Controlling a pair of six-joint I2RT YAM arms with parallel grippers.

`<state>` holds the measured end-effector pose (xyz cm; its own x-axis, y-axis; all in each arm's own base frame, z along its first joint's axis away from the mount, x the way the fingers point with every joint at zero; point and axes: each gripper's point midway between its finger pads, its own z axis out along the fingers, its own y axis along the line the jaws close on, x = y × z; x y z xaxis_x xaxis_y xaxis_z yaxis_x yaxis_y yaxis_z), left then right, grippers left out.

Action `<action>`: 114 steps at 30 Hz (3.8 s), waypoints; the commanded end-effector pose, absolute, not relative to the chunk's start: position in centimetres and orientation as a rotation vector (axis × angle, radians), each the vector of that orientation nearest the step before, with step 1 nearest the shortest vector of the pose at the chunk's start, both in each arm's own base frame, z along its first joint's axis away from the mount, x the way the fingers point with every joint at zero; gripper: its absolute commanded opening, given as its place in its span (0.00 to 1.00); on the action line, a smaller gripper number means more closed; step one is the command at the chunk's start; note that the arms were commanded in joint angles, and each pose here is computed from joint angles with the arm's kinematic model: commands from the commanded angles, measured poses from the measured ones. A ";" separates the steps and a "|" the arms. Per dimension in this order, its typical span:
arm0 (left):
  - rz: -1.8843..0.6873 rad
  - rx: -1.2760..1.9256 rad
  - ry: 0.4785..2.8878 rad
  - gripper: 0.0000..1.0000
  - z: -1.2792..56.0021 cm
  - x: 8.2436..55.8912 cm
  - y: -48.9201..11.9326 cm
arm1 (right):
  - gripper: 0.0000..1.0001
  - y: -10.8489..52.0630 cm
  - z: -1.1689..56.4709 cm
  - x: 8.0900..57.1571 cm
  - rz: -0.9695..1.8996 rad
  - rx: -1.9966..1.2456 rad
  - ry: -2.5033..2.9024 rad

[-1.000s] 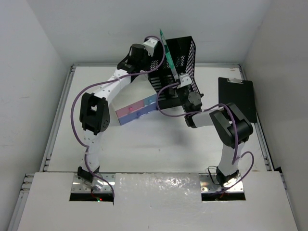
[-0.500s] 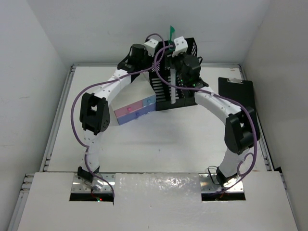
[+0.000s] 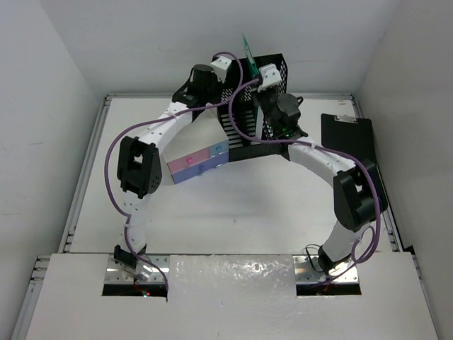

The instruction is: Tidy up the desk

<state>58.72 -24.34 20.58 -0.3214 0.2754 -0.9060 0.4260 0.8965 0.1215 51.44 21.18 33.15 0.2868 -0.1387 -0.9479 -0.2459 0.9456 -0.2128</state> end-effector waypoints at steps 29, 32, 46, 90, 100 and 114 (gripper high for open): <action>-0.167 0.560 1.865 0.95 23.7 58.5 -25.0 | 0.82 -4.2 25.8 45.5 0.079 0.291 1.902; -0.149 0.585 1.853 0.99 24.7 58.5 -24.8 | 0.71 -7.5 20.4 47.6 0.019 0.349 2.053; -0.099 0.616 1.866 1.00 25.7 57.6 -23.9 | 0.70 -13.2 13.7 57.9 -0.243 0.267 2.183; 0.023 0.673 1.798 0.99 34.6 51.5 -19.6 | 0.62 -13.1 6.7 58.6 -0.229 -0.053 2.335; 0.091 0.687 1.846 1.00 32.9 52.1 -18.7 | 0.62 -17.5 2.1 63.3 -0.234 0.056 2.301; 0.093 0.678 1.874 1.00 31.8 53.3 -18.5 | 0.35 -15.0 -2.5 60.2 0.004 0.291 2.377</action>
